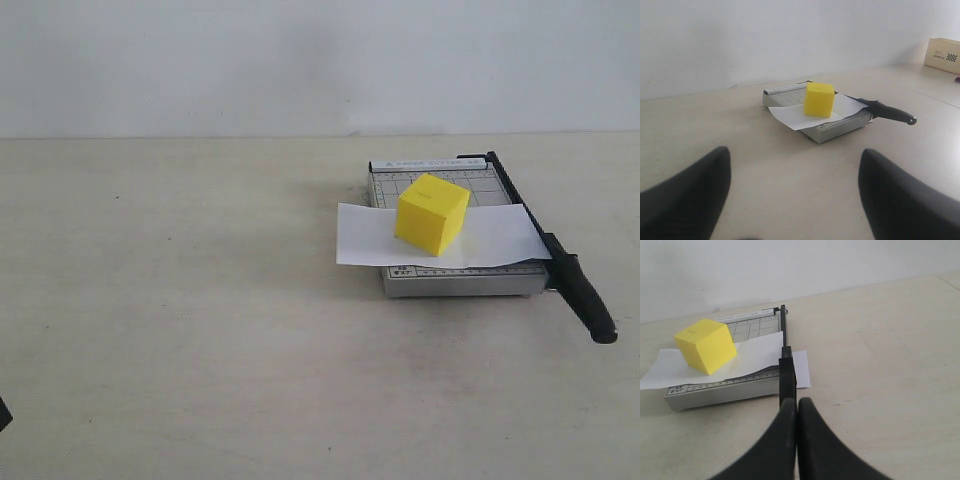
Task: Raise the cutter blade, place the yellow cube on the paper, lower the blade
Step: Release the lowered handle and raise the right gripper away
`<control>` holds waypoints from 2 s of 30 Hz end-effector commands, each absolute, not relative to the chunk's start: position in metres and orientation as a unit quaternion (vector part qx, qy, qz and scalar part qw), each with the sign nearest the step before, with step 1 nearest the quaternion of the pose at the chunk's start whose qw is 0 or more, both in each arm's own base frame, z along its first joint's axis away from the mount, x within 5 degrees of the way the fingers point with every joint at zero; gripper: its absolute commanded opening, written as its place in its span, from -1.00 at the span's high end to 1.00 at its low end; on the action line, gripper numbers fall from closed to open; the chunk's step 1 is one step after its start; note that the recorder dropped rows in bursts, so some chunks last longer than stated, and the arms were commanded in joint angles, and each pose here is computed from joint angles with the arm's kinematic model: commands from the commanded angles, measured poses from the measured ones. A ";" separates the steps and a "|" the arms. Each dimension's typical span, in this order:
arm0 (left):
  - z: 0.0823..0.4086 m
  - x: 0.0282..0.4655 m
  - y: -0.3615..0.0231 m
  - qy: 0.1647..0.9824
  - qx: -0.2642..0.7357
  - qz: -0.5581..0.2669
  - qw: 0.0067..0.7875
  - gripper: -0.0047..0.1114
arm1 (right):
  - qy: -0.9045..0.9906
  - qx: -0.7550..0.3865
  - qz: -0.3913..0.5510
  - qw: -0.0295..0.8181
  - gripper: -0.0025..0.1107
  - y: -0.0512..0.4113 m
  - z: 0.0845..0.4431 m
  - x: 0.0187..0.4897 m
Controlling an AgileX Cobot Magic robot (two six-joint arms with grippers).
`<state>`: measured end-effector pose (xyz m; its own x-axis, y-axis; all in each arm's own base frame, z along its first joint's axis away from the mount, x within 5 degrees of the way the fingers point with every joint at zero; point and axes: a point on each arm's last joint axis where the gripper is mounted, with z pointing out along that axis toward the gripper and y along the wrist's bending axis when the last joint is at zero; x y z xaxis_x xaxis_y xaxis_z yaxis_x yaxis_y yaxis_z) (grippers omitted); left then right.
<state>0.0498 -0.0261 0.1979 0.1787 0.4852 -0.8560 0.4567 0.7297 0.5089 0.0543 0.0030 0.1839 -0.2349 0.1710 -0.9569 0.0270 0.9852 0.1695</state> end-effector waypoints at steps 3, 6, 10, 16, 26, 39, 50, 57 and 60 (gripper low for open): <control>0.197 0.050 -0.026 0.643 0.363 0.011 0.674 -0.25 | 0.780 0.072 0.052 0.620 0.93 0.002 0.185 0.054; 0.197 0.051 -0.023 0.654 0.343 0.032 0.673 -0.25 | 0.776 0.104 0.027 0.621 0.93 -0.003 0.185 0.054; 0.197 0.054 -0.015 0.678 0.294 0.082 0.669 -0.25 | 0.769 0.150 -0.010 0.622 0.93 -0.009 0.185 0.053; 0.197 0.056 -0.002 0.707 0.215 0.157 0.656 -0.25 | 0.757 0.200 -0.051 0.620 0.93 -0.016 0.185 0.052; 0.197 0.056 0.005 0.719 0.169 0.199 0.644 -0.25 | 0.751 0.221 -0.068 0.618 0.93 -0.019 0.185 0.051; 0.199 0.056 0.006 0.693 0.236 0.261 0.630 -0.25 | 0.751 0.221 -0.068 0.618 0.93 -0.019 0.185 0.051; 0.210 0.056 0.004 0.550 0.416 0.464 0.556 -0.25 | 0.751 0.221 -0.068 0.618 0.93 -0.019 0.185 0.051; 0.210 0.056 0.004 0.548 0.418 0.468 0.553 -0.24 | 0.760 0.182 -0.037 0.622 0.93 -0.014 0.185 0.053; 0.210 0.056 0.004 0.584 0.367 0.413 0.594 0.09 | 0.767 0.154 -0.013 0.623 0.93 -0.010 0.185 0.053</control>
